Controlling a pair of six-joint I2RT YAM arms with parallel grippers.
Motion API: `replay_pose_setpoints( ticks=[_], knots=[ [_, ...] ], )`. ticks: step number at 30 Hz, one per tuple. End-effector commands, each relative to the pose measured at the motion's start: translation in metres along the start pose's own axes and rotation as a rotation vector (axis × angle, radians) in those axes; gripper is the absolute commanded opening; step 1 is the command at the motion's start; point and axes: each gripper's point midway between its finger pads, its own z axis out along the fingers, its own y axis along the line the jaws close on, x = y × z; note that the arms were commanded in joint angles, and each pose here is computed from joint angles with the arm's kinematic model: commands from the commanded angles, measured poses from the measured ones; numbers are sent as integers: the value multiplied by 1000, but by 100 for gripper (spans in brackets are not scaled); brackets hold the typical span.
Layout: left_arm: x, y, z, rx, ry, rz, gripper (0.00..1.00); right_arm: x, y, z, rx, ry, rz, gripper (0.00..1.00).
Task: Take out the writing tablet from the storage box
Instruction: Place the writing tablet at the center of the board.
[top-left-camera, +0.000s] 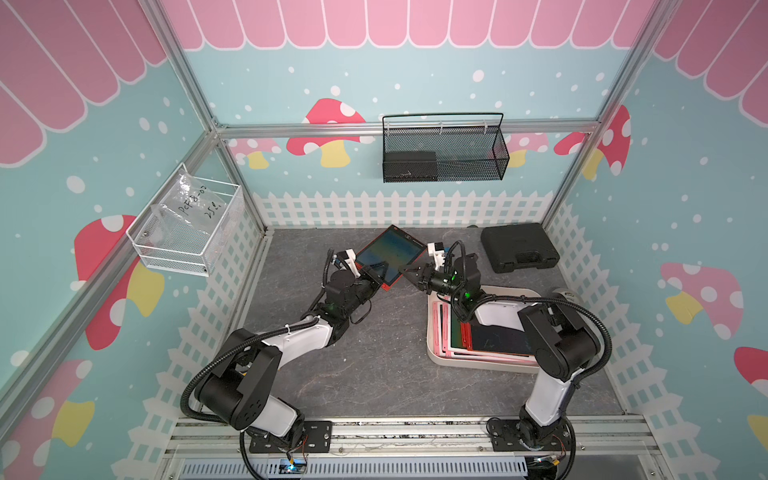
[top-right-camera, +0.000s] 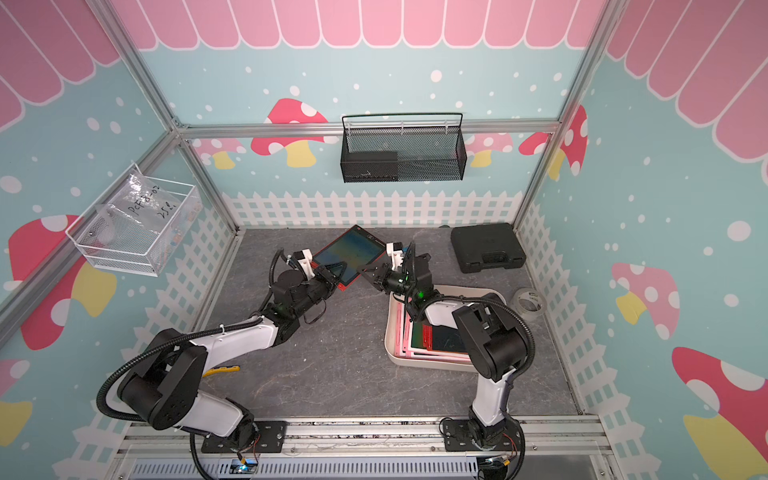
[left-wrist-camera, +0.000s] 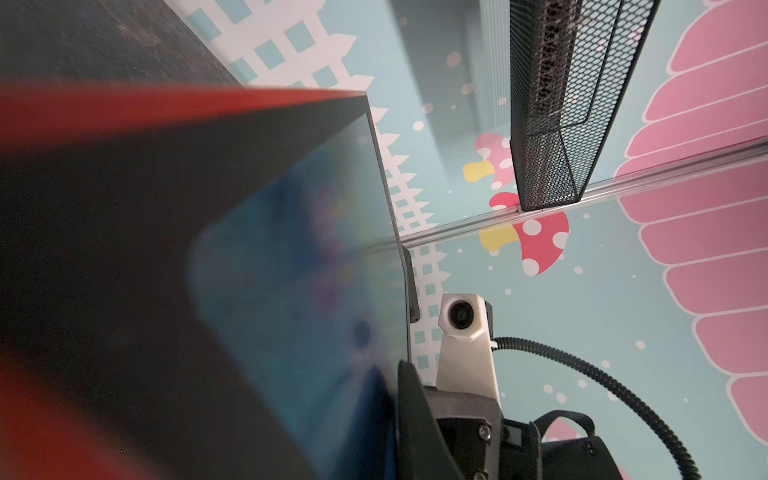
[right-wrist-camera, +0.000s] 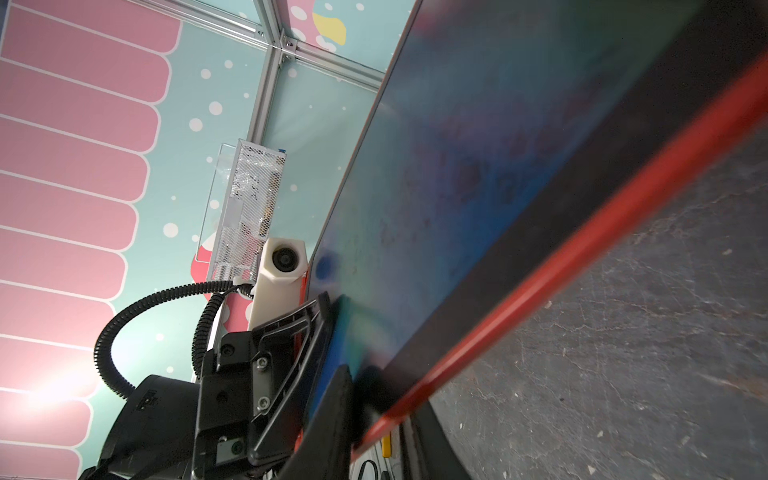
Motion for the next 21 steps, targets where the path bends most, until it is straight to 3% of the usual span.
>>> replay_pose_setpoints(
  ticks=[1,6,10,21],
  knots=[
    [16,7,-2,-5,58,-9,4,-11,23,11,-64,-12,-68,19],
    [20,12,-4,-24,77,-2,10,-17,18,16,-21,-17,-93,15],
    [22,22,-10,-62,78,-2,23,-21,14,20,9,-23,-107,13],
    [10,26,-31,-71,59,15,35,-29,13,28,11,-33,-123,2]
  ],
)
